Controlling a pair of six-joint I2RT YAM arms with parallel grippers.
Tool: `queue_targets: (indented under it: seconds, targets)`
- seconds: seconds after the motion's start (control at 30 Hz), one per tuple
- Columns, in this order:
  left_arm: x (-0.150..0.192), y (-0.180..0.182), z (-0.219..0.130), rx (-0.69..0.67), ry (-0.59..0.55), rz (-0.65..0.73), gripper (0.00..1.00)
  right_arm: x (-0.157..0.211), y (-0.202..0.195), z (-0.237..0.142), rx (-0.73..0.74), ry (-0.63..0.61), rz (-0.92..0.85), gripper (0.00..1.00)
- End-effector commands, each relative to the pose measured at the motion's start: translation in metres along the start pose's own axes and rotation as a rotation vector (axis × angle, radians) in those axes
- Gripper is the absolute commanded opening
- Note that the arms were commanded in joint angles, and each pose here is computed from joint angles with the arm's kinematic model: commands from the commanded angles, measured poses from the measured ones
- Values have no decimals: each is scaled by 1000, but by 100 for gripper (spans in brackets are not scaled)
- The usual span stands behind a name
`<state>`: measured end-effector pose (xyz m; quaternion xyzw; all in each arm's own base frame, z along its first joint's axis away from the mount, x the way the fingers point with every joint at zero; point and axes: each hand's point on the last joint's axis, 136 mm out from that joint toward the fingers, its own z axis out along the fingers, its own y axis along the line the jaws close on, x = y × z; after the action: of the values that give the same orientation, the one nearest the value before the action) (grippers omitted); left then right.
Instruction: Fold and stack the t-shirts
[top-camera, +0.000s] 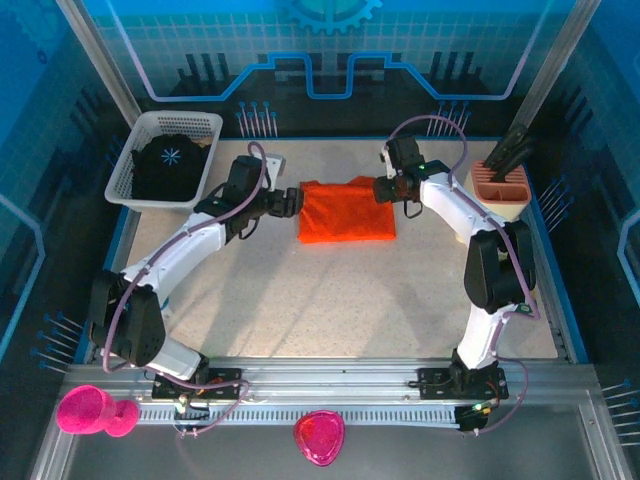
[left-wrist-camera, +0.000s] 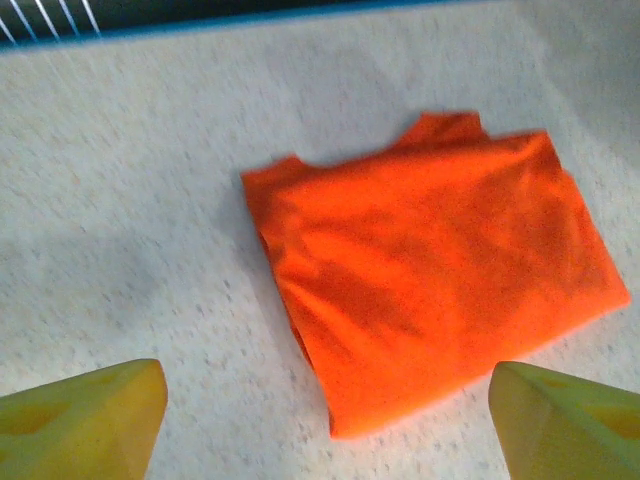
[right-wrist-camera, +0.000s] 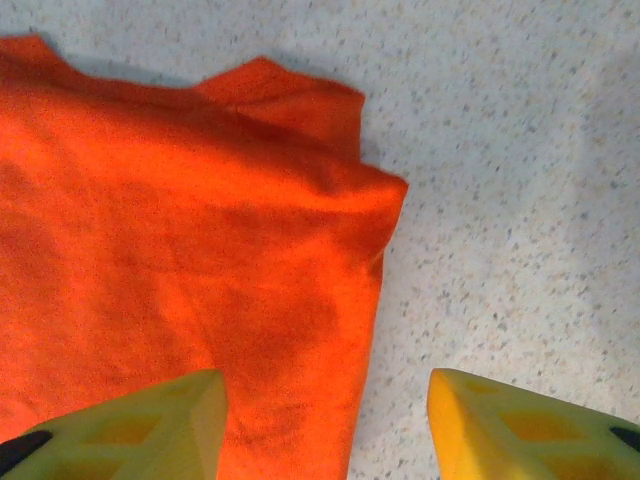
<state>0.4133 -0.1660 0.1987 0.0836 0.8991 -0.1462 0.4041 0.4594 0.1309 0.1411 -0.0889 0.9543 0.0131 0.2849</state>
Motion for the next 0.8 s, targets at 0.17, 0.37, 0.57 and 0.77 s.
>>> queue_targets:
  seconds: [0.17, 0.37, 0.57, 0.77]
  targets:
    - [32, -7, 7, 12, 217, -277, 74, 33, 4, -28, -77, 121, 0, 59]
    - [45, 8, 17, -105, 257, -318, 75, 57, 8, -18, -146, 177, 40, 61]
    - [64, 15, 62, -177, 396, -346, 79, 73, 10, 10, -191, 227, 98, 67]
    - [60, 8, 90, -175, 403, -387, 88, 71, 4, 28, -182, 248, 149, 68]
